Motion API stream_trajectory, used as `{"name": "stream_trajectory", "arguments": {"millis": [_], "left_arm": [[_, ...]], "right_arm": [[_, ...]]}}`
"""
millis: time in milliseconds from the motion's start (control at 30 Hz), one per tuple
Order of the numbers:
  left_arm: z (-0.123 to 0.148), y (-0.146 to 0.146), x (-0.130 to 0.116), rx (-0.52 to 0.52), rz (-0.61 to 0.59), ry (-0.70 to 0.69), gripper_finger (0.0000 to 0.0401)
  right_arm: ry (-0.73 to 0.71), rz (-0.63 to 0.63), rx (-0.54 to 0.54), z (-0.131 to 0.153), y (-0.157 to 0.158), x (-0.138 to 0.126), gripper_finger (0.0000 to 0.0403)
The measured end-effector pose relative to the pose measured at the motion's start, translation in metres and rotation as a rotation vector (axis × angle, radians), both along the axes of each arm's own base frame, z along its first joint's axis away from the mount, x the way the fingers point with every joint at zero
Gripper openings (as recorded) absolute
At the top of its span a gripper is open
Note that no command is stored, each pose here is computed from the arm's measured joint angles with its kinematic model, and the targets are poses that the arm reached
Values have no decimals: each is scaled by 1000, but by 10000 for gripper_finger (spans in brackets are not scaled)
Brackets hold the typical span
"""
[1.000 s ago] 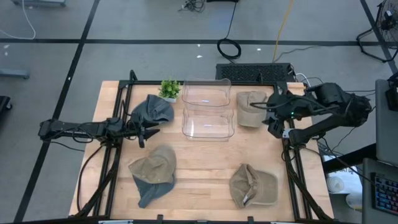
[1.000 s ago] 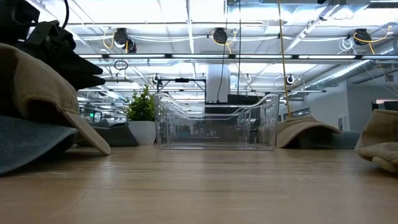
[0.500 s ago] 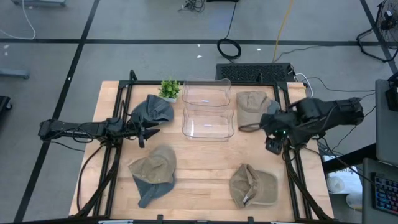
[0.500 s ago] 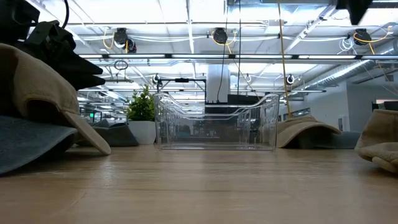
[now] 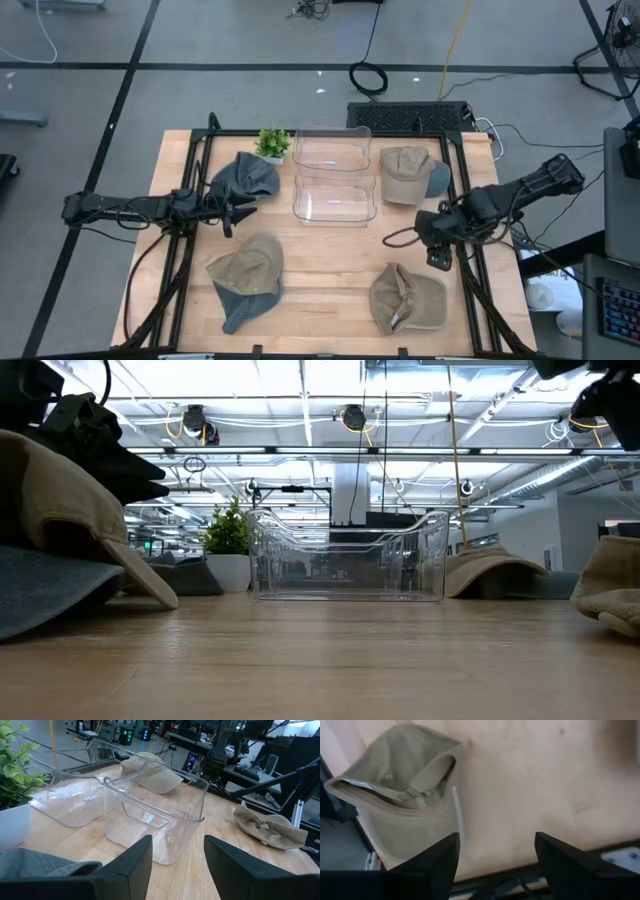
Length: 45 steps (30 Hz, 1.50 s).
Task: Pick & Place hat
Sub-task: Put the bottom right brown cap into the bottom transparent bin
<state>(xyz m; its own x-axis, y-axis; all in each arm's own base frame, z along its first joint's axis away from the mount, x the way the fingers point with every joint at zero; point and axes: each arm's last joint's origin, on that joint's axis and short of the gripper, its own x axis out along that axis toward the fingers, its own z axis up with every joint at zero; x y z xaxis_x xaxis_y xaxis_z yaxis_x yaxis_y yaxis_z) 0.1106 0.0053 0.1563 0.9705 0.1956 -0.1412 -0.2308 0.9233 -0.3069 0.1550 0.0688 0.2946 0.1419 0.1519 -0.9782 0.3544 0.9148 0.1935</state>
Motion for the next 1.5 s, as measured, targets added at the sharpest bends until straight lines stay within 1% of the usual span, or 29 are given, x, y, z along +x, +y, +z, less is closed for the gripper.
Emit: {"name": "stream_trajectory", "arguments": {"millis": [133,233,400,567,767,933,1300,1500], "left_arm": [[0,0,0,0,0,0,186],[0,0,0,0,0,0,187],[0,0,0,0,0,0,186],[0,0,0,0,0,0,187],[0,0,0,0,0,0,186],[0,0,0,0,0,0,187],[0,0,0,0,0,0,187],[0,0,0,0,0,-1,186]], "right_arm": [[-23,12,34,-19,5,-1,249],[-25,-3,61,-34,6,-1,249],[-10,-29,142,-55,9,0,249],[6,-53,165,-71,9,-1,249],[9,-66,177,-84,13,-4,249],[12,-66,229,-95,20,-6,249],[7,-77,238,-120,25,-10,249],[-24,-63,253,-130,27,-6,249]]}}
